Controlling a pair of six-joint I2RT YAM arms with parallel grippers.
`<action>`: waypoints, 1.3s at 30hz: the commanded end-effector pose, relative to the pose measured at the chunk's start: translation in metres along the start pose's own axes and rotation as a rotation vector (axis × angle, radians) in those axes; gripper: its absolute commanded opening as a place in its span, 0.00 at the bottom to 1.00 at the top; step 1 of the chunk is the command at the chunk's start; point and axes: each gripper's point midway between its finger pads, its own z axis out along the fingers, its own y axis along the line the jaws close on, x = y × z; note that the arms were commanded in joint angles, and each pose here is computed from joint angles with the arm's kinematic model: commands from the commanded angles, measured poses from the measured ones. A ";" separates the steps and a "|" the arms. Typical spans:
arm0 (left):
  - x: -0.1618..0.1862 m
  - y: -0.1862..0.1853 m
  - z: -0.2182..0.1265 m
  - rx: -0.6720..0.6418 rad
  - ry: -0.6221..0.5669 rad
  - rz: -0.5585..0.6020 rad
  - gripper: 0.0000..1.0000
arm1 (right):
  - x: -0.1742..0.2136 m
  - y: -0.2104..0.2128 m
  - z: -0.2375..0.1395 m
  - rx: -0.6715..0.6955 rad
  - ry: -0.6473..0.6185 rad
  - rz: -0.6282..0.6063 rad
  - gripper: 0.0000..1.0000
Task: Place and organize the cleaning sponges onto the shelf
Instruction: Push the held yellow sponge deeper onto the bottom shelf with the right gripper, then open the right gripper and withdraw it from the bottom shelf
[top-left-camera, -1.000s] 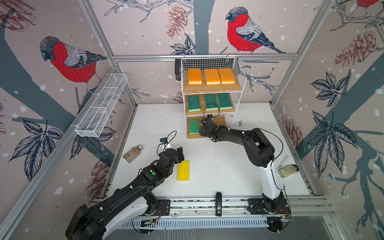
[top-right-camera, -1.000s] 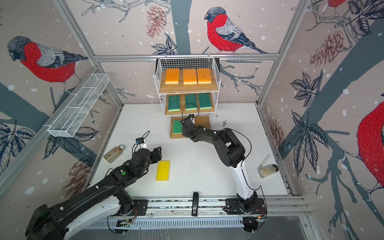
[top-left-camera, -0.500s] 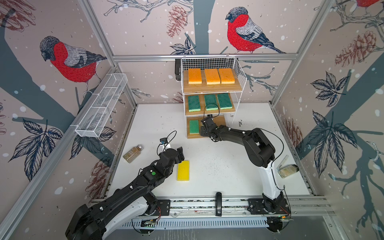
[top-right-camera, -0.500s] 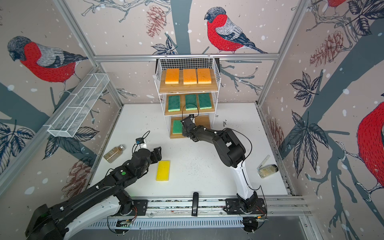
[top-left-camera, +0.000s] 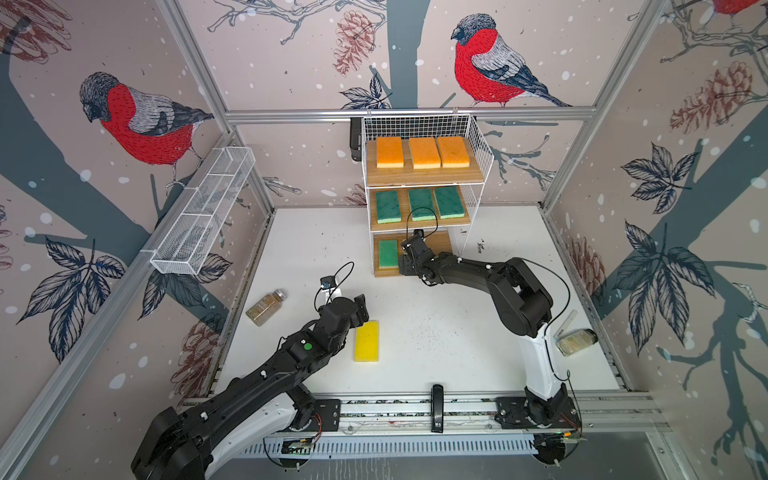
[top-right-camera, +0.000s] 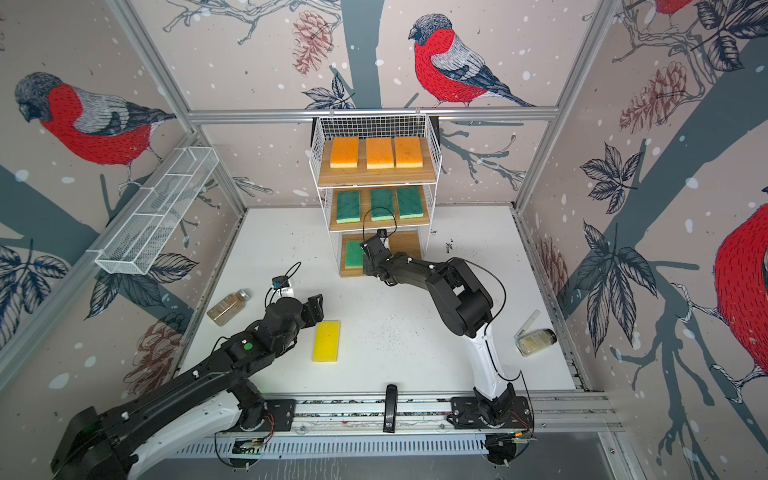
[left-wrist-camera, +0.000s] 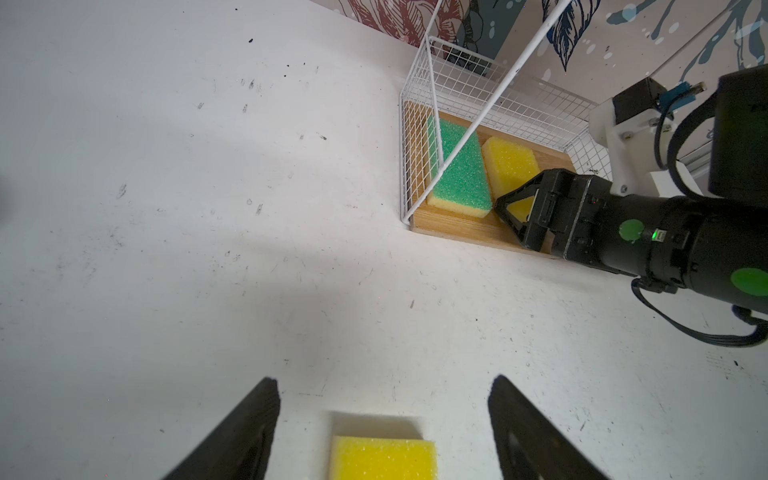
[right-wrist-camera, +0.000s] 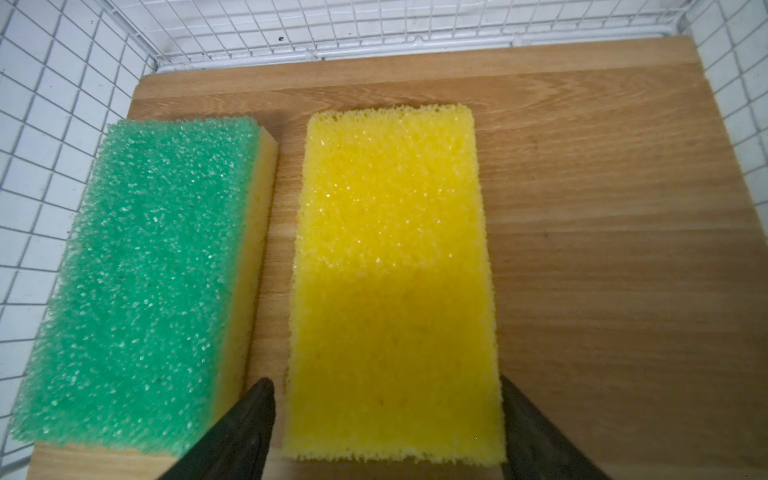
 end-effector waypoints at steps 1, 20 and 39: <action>0.001 0.000 -0.001 0.002 0.006 0.001 0.80 | -0.005 0.004 -0.005 -0.014 -0.017 -0.018 0.82; 0.003 -0.003 -0.004 0.038 0.013 -0.003 0.80 | 0.002 0.002 -0.033 -0.021 -0.044 -0.025 0.83; 0.021 0.009 -0.011 0.039 0.065 -0.024 0.80 | 0.035 0.009 -0.083 -0.097 -0.055 -0.031 0.83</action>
